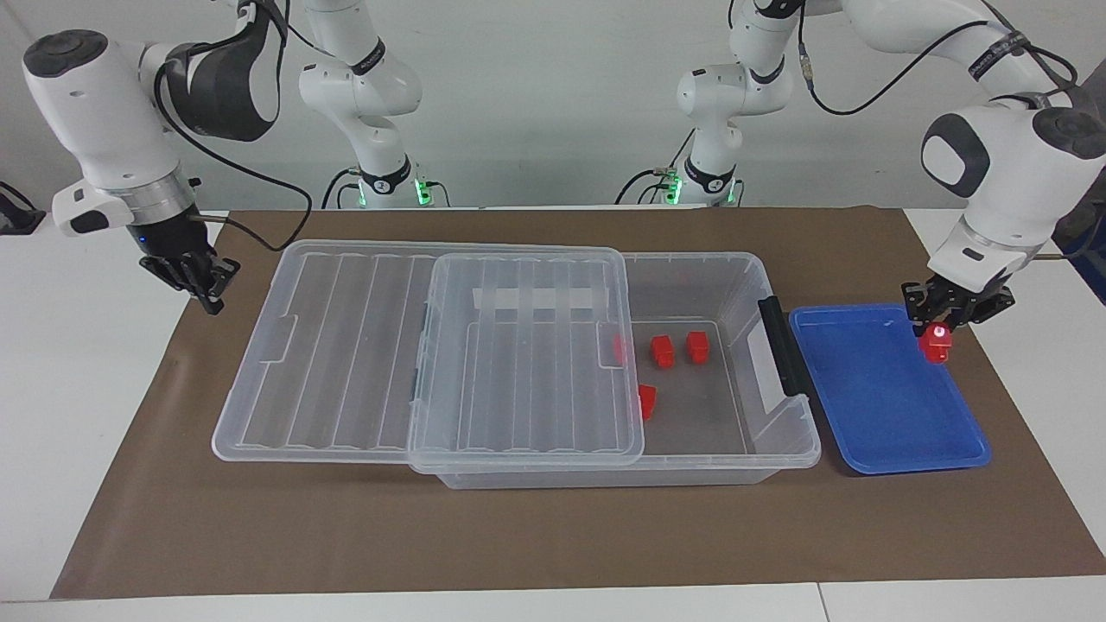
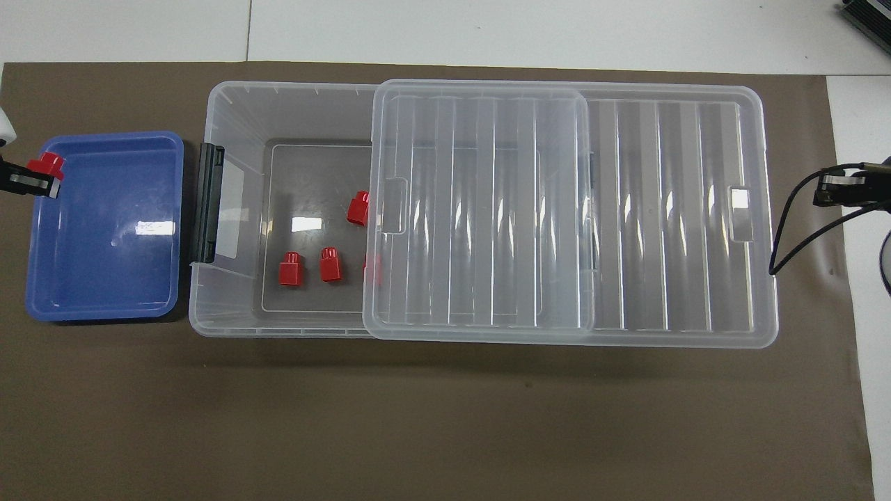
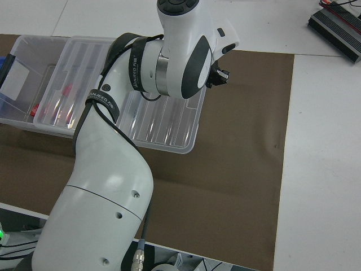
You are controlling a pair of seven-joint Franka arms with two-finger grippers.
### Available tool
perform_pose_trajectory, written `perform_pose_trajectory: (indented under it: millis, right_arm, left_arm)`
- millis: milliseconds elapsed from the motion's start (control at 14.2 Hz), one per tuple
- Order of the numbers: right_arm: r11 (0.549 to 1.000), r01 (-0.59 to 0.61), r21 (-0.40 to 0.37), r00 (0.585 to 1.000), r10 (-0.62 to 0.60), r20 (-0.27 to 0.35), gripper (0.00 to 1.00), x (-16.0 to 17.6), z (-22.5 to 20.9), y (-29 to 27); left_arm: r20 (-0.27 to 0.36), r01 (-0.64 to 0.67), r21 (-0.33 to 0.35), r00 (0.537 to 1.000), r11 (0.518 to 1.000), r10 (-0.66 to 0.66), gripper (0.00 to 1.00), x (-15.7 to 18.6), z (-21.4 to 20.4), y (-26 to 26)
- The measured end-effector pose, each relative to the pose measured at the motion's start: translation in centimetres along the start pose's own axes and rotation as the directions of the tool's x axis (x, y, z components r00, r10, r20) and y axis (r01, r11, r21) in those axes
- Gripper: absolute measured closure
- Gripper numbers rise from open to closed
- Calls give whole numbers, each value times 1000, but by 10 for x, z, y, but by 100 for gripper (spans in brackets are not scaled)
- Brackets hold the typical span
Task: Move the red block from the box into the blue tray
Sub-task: 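Lift the red block with the left gripper and carry it to the tray, then lower the block into the tray while the right gripper slides the lid back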
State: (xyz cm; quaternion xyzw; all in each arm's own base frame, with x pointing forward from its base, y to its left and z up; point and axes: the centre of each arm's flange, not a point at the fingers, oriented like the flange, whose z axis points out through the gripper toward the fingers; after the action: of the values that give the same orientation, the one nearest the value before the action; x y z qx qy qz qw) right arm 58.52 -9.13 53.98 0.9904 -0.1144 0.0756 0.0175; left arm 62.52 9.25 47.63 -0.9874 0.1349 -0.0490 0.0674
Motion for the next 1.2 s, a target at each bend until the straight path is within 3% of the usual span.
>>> perform_pose_trajectory:
  millis: [353, 705, 1199]
  right_arm:
    - [1000, 1, -8, 1000, -1, 4, 99, 11, 35, 1]
    - [1000, 13, -13, 999, -13, 31, 99, 16, 63, -7]
    - [997, 75, 0, 997, -75, 35, 99, 12, 65, -44]
  left_arm:
    - [-69, 15, -31, 997, 999, -17, 66, -9, 55, 21]
    - [-68, 72, -65, 995, 995, -77, 66, -23, 102, 31]
    - [-60, 162, -95, 984, 982, -168, 66, -48, 147, 43]
